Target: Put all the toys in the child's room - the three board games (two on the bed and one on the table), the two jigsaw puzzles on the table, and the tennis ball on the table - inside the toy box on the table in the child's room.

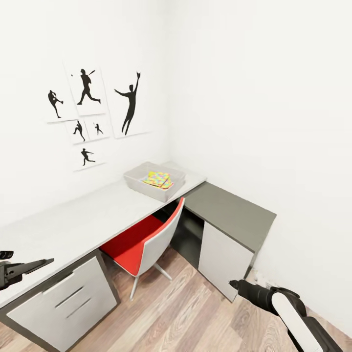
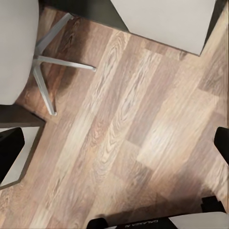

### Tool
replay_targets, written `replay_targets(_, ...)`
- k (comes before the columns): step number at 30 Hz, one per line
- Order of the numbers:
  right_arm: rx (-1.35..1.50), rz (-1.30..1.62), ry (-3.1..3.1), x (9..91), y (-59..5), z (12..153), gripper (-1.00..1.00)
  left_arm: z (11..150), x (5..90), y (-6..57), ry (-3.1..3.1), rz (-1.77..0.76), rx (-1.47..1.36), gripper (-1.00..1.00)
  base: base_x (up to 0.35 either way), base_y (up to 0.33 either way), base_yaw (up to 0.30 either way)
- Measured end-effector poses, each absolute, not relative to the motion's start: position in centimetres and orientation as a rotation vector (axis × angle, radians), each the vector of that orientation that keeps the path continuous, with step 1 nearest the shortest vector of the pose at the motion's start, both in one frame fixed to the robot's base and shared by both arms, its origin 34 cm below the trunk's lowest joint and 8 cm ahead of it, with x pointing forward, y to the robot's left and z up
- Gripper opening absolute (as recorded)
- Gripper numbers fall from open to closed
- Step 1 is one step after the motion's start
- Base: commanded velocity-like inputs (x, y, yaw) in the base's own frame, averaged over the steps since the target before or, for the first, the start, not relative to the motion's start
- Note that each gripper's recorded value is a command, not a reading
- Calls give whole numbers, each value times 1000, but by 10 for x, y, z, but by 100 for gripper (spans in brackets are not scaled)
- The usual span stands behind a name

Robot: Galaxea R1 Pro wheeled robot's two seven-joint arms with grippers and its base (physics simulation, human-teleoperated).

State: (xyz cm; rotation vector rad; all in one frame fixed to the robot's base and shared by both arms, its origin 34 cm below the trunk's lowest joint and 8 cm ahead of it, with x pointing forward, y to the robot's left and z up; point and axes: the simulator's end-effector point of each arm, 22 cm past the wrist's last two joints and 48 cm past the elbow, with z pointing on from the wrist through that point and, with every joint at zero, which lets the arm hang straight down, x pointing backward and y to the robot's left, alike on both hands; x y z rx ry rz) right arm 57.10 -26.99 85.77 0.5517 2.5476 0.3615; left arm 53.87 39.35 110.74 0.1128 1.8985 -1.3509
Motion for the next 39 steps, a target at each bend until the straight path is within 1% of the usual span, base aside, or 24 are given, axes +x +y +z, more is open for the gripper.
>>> replay_targets(6, 552, 361, 2548, 571, -270, 857, 100, 1107, 539, 393, 1899, -1351, 113, 100, -204, 140, -281)
replay_targets(15, 552, 362, 2548, 571, -270, 857, 100, 1107, 539, 393, 1899, -1351, 114, 100, -198, 213, -281)
replay_targets(28, 551, 363, 2544, 571, -270, 860, 100, 1110, 538, 393, 1894, -1349, 117, 100, -26, 108, -281)
replay_targets(34, 550, 363, 2541, 572, -270, 861, 100, 1111, 538, 394, 1891, -1348, 118, 100, -118, 186, -281)
replay_targets(39, 549, 363, 2539, 572, -270, 862, 100, 1112, 538, 394, 1888, -1348, 119, 100, -37, 72, -281)
